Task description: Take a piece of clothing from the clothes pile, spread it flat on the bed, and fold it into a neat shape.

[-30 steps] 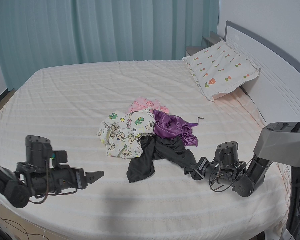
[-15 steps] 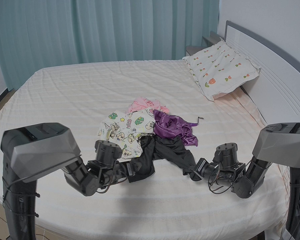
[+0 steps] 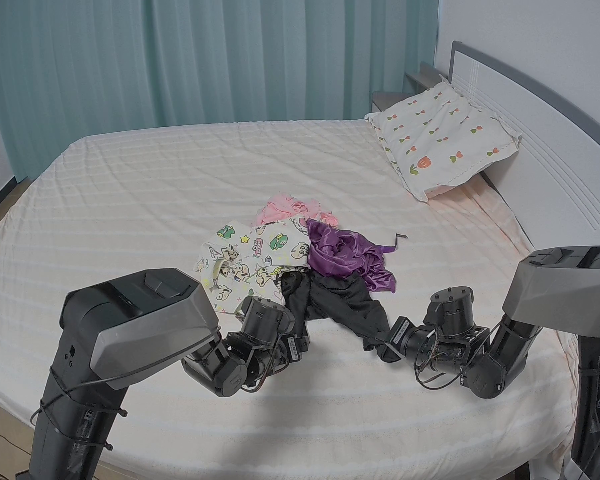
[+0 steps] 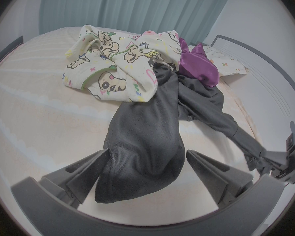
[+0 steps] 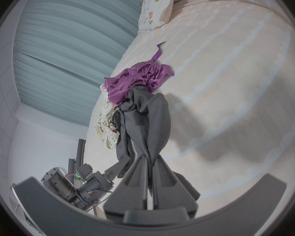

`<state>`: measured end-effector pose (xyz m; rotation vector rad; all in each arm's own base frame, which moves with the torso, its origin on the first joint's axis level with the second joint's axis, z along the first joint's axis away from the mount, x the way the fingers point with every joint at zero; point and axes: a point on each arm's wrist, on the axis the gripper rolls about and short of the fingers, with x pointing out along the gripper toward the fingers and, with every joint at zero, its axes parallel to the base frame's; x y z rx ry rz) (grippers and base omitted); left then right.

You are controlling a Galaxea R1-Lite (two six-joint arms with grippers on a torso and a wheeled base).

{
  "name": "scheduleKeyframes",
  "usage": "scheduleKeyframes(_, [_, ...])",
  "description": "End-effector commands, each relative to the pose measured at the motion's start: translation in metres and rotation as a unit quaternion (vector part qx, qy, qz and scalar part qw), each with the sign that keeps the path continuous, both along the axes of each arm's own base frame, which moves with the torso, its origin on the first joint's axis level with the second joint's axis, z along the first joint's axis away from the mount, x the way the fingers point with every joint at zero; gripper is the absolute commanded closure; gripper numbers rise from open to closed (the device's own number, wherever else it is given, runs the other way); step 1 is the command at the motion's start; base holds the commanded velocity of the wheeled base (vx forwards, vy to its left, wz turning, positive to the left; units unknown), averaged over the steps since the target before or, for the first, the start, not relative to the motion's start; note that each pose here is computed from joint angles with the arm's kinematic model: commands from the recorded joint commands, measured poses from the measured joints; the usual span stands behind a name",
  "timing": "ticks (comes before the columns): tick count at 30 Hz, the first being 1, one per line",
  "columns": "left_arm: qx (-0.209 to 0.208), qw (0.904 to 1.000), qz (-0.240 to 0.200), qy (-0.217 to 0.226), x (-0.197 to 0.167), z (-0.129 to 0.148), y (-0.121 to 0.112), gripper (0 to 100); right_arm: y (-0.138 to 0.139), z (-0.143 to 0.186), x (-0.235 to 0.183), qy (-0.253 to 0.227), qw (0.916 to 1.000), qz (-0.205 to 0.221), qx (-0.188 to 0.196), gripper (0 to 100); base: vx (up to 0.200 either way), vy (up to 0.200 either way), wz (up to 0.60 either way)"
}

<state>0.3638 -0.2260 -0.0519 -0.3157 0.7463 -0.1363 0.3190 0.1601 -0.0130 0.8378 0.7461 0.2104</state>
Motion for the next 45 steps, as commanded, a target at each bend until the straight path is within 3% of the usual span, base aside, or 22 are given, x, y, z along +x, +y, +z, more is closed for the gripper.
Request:
scheduleKeyframes(1, [0.003, 1.0, 0.001, 0.004, 0.0, -0.001, -0.001, 0, 0.001, 0.001, -0.001, -0.004, 1.0, 0.002, 0.002, 100, 0.0, 0.0, 0.0])
scheduleKeyframes(2, [0.005, 1.0, 0.001, 0.006, 0.0, -0.002, -0.001, 100, 0.001, 0.001, -0.001, -0.007, 1.0, 0.003, 0.003, 100, 0.0, 0.0, 0.0])
scheduleKeyframes(8, [-0.024, 0.9989, 0.035, 0.02, -0.004, 0.002, 0.005, 100, -0.001, 0.005, -0.006, -0.022, 0.9996, 0.006, 0.016, 100, 0.0, 0.0, 0.0])
scheduleKeyframes(16, [-0.09, 0.9938, 0.065, -0.012, -0.018, 0.061, 0.018, 100, -0.009, 0.031, -0.026, -0.088, 0.9935, 0.037, 0.062, 100, 0.0, 0.0, 0.0])
scheduleKeyframes(18, [-0.14, 0.9859, 0.07, -0.059, -0.029, 0.109, 0.025, 100, -0.013, 0.055, -0.036, -0.146, 0.9837, 0.054, 0.089, 100, 0.0, 0.0, 0.0])
scheduleKeyframes(23, [-0.199, 0.9659, 0.068, -0.151, -0.043, 0.186, 0.039, 100, -0.021, 0.113, -0.038, -0.259, 0.9569, 0.063, 0.115, 100, 0.0, 0.0, 0.0])
scheduleKeyframes(25, [-0.22, 0.9555, 0.067, -0.184, -0.051, 0.215, 0.047, 100, -0.026, 0.142, -0.036, -0.31, 0.9401, 0.058, 0.129, 100, 0.0, 0.0, 0.0])
scheduleKeyframes(26, [-0.235, 0.9464, 0.07, -0.21, -0.056, 0.236, 0.056, 100, -0.029, 0.164, -0.038, -0.347, 0.9256, 0.057, 0.14, 100, 0.0, 0.0, 0.0])
scheduleKeyframes(27, [-0.237, 0.9454, 0.071, -0.213, -0.057, 0.238, 0.057, 100, -0.029, 0.166, -0.038, -0.35, 0.9242, 0.057, 0.141, 100, 0.0, 0.0, 0.0])
scheduleKeyframes(28, [-0.248, 0.9367, 0.076, -0.235, -0.061, 0.255, 0.066, 100, -0.033, 0.187, -0.042, -0.379, 0.9111, 0.058, 0.151, 100, 0.0, 0.0, 0.0])
scheduleKeyframes(30, [-0.265, 0.9211, 0.085, -0.273, -0.068, 0.283, 0.081, 100, -0.041, 0.217, -0.046, -0.415, 0.8944, 0.053, 0.159, 100, 0.0, 0.0, 0.0])
scheduleKeyframes(33, [-0.271, 0.9112, 0.095, -0.295, -0.074, 0.299, 0.094, 100, -0.048, 0.236, -0.048, -0.438, 0.8829, 0.048, 0.162, 100, 0.0, 0.0, 0.0])
scheduleKeyframes(37, [-0.266, 0.9071, 0.117, -0.305, -0.077, 0.304, 0.11, 100, -0.048, 0.238, -0.049, -0.44, 0.8813, 0.051, 0.164, 100, 0.0, 0.0, 0.0])
scheduleKeyframes(40, [-0.252, 0.9121, 0.134, -0.294, -0.078, 0.292, 0.114, 100, -0.045, 0.232, -0.05, -0.433, 0.8847, 0.055, 0.164, 100, 0.0, 0.0, 0.0])
scheduleKeyframes(42, [-0.237, 0.9233, 0.142, -0.267, -0.081, 0.273, 0.115, 100, -0.04, 0.216, -0.049, -0.406, 0.898, 0.063, 0.159, 100, 0.0, 0.0, 0.0])
scheduleKeyframes(43, [-0.235, 0.9243, 0.142, -0.265, -0.082, 0.271, 0.115, 100, -0.04, 0.214, -0.049, -0.402, 0.8996, 0.063, 0.158, 100, 0.0, 0.0, 0.0])
scheduleKeyframes(45, [-0.229, 0.9304, 0.143, -0.248, -0.084, 0.26, 0.116, 100, -0.034, 0.196, -0.046, -0.376, 0.9111, 0.07, 0.153, 100, 0.0, 0.0, 0.0])
